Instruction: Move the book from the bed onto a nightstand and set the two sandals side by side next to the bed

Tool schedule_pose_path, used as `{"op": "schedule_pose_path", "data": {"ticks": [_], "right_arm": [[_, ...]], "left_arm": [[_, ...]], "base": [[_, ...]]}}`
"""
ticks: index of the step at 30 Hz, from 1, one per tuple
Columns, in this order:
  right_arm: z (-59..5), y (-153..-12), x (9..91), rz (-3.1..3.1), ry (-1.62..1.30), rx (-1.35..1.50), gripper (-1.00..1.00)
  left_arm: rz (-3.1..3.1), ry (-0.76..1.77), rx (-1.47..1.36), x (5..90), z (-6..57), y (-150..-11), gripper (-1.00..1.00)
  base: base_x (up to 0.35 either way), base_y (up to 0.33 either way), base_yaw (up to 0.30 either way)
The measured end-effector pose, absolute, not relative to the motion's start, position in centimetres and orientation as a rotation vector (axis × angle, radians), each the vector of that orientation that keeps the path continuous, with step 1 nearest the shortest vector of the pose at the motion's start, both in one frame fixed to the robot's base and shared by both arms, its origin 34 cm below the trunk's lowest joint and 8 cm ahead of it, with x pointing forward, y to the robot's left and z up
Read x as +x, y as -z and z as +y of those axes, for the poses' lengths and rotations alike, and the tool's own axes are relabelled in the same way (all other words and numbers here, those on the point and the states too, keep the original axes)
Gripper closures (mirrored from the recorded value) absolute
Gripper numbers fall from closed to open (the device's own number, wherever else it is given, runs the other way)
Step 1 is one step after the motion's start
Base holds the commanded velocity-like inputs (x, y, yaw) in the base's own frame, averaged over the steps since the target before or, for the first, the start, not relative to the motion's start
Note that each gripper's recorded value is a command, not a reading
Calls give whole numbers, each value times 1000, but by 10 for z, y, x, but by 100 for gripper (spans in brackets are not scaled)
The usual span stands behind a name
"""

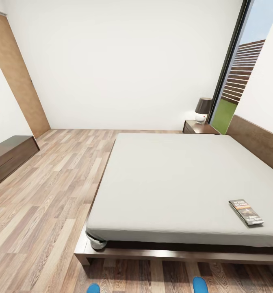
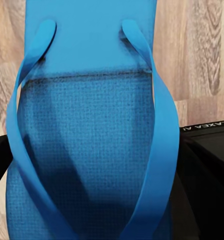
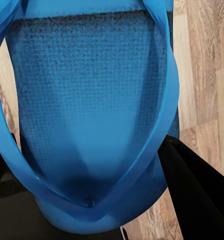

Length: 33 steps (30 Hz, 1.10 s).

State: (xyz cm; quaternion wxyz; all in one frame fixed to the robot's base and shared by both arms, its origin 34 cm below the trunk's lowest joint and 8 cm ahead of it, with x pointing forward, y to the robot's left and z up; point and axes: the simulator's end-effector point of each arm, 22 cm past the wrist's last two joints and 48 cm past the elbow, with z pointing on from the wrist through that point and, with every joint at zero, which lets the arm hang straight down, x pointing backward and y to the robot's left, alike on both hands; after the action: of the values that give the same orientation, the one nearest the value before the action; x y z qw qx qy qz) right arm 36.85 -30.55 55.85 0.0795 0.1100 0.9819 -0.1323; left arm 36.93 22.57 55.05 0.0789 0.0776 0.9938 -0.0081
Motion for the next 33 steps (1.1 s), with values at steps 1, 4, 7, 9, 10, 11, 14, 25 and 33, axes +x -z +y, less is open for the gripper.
{"op": "schedule_pose_path", "data": {"ticks": [1,4,7,9,10,11,14,25,33], "right_arm": [[-306,-558,369,2938,396,328,100],[-306,-558,369,2938,396,330,100],[-305,-558,368,2938,396,335,100],[-306,-558,368,2938,396,334,100],[-306,-558,368,2938,396,333,100],[-306,-558,368,2938,396,333,100],[-306,-558,368,2938,396,332,100],[-304,-558,369,2938,393,337,100],[-303,-559,370,2937,389,333,100]], "left_arm": [[2972,21,233,371,227,-551,100],[2968,14,234,373,230,-551,100],[2965,10,236,374,231,-551,100],[2965,10,237,374,231,-551,100],[2965,9,238,374,231,-551,100],[2966,9,239,374,231,-551,100],[2972,5,241,373,231,-551,100],[2998,-45,244,375,236,-552,100],[3053,-50,251,364,237,-551,100]], "base": [[0,0,0],[0,0,0],[0,0,0],[0,0,0],[0,0,0],[0,0,0],[0,0,0],[0,0,0],[0,0,0]]}}
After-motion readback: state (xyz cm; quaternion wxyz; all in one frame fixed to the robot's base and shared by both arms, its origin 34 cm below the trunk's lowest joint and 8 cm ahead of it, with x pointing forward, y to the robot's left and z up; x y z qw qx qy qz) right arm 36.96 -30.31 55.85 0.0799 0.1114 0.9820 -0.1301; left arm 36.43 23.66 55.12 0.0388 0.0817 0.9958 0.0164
